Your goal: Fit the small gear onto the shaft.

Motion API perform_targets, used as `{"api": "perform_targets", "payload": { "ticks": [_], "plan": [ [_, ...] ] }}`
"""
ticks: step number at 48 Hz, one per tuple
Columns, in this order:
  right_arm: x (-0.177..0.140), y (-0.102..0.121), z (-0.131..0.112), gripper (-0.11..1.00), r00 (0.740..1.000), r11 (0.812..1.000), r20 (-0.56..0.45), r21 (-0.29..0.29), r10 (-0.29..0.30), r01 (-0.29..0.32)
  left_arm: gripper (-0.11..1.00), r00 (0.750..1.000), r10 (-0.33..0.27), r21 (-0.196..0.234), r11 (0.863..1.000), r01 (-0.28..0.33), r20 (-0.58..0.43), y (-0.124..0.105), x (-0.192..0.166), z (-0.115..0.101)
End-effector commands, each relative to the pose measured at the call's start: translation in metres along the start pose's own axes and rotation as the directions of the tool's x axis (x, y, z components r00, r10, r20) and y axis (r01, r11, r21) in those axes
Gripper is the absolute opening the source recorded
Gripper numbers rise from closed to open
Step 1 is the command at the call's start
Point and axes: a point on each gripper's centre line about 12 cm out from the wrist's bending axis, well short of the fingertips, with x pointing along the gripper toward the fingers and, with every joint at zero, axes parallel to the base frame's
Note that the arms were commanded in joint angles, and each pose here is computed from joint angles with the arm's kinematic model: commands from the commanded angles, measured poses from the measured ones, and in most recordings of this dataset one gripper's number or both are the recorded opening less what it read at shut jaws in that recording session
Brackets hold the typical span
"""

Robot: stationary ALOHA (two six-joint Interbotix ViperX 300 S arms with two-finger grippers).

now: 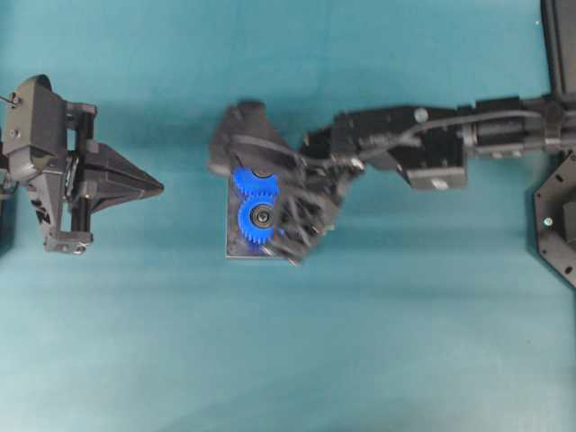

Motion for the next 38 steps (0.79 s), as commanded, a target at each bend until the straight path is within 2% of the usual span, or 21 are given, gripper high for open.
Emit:
{"api": "perform_targets", "payload": {
  "ticks": [1, 9, 25, 38],
  "plan": [
    [-0.009, 0.009, 0.011, 0.0, 0.999, 0.999, 0.035, -0.031, 0.017, -0.016, 0.0, 1.0, -0.001, 0.004, 1.0, 0.001, 0.023, 0.0, 0.0, 0.007],
    [0.0, 0.016, 0.013, 0.0, 1.0, 0.999, 0.021, -0.046, 0.019, -0.018, 0.0, 1.0, -0.001, 0.004, 1.0, 0.001, 0.018, 0.0, 0.0, 0.005],
    [0.033, 0.012, 0.007, 0.0, 0.999, 0.999, -0.046, -0.041, -0.005, 0.003, 0.0, 1.0, -0.001, 0.004, 1.0, 0.001, 0.017, 0.0, 0.0, 0.003],
    [0.002, 0.01, 0.031, 0.0, 0.999, 0.999, 0.053, -0.043, 0.007, -0.004, 0.0, 1.0, -0.001, 0.006, 1.0, 0.001, 0.021, 0.0, -0.001, 0.004]
  ]
}}
